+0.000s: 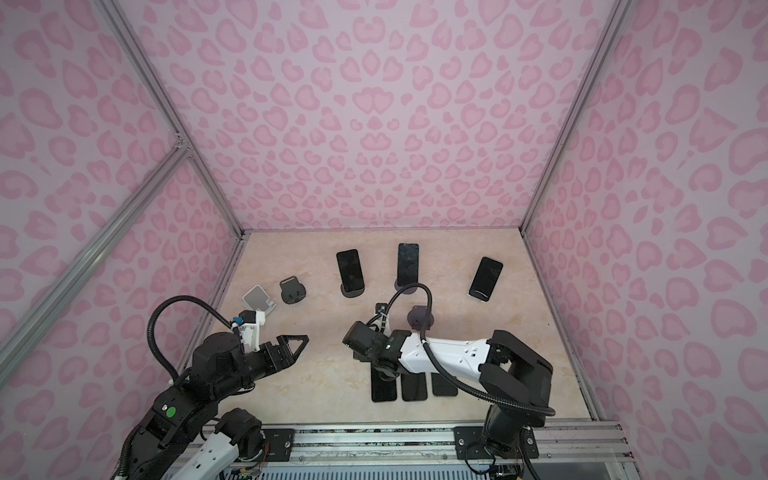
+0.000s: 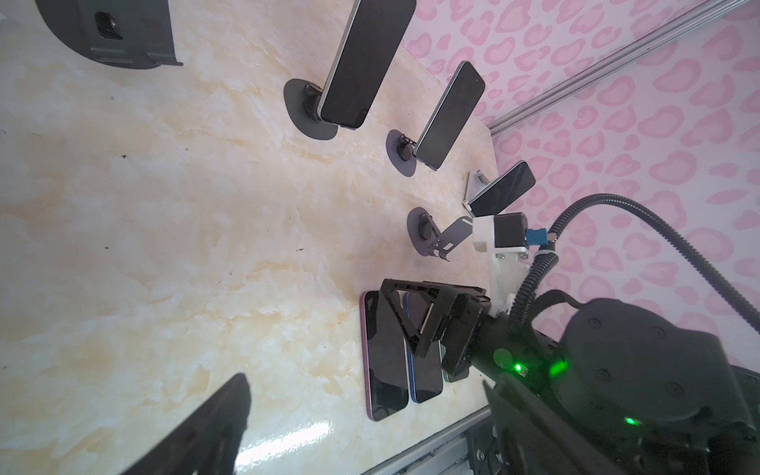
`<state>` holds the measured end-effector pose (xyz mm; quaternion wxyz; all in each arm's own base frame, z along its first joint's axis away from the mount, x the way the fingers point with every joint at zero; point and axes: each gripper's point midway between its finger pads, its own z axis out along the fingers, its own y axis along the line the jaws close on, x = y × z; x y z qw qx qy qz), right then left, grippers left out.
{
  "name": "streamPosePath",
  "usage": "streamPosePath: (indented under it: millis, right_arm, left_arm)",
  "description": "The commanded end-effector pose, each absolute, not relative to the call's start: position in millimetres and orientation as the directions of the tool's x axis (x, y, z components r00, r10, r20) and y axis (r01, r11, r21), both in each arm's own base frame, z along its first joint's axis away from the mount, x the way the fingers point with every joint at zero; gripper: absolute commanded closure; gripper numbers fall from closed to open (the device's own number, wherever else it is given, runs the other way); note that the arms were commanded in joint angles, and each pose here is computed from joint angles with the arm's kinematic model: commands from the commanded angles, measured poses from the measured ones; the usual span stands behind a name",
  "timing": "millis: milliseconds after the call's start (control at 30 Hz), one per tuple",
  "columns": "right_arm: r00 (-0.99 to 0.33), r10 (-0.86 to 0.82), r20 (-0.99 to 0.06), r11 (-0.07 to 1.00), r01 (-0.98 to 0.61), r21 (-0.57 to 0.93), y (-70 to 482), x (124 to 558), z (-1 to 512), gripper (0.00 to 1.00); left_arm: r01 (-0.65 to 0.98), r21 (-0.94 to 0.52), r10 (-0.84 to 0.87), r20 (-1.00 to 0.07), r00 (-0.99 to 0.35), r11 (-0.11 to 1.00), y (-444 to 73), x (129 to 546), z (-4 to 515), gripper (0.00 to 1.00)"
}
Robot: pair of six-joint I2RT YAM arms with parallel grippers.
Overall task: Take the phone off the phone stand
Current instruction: 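Open the right gripper and draw back while the left arm reaches toward the far stands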
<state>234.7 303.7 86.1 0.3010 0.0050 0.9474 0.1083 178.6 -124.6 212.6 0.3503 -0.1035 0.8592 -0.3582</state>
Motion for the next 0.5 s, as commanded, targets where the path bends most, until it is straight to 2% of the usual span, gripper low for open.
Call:
streamPosePath:
  millis: [0, 200, 467]
  right_arm:
    - [-0.804, 0.018, -0.595, 0.972, -0.125, 0.198, 297, 230, 100, 0.10]
    - [-0.776, -0.050, -0.628, 0.959, -0.212, 0.186, 267, 225, 123, 0.11]
    - [-0.751, 0.027, -0.659, 0.938, -0.208, 0.276, 216, 242, 139, 0.13]
  left_arm:
    - [0.123, -0.708, -0.442, -0.556, -0.704, 0.695, -130, 186, 234, 0.06]
    - [0.085, -0.690, -0.457, -0.561, -0.690, 0.718, -136, 211, 241, 0.07]
    - [0.104, -0.596, -0.404, -0.652, -0.642, 0.796, -179, 253, 263, 0.08]
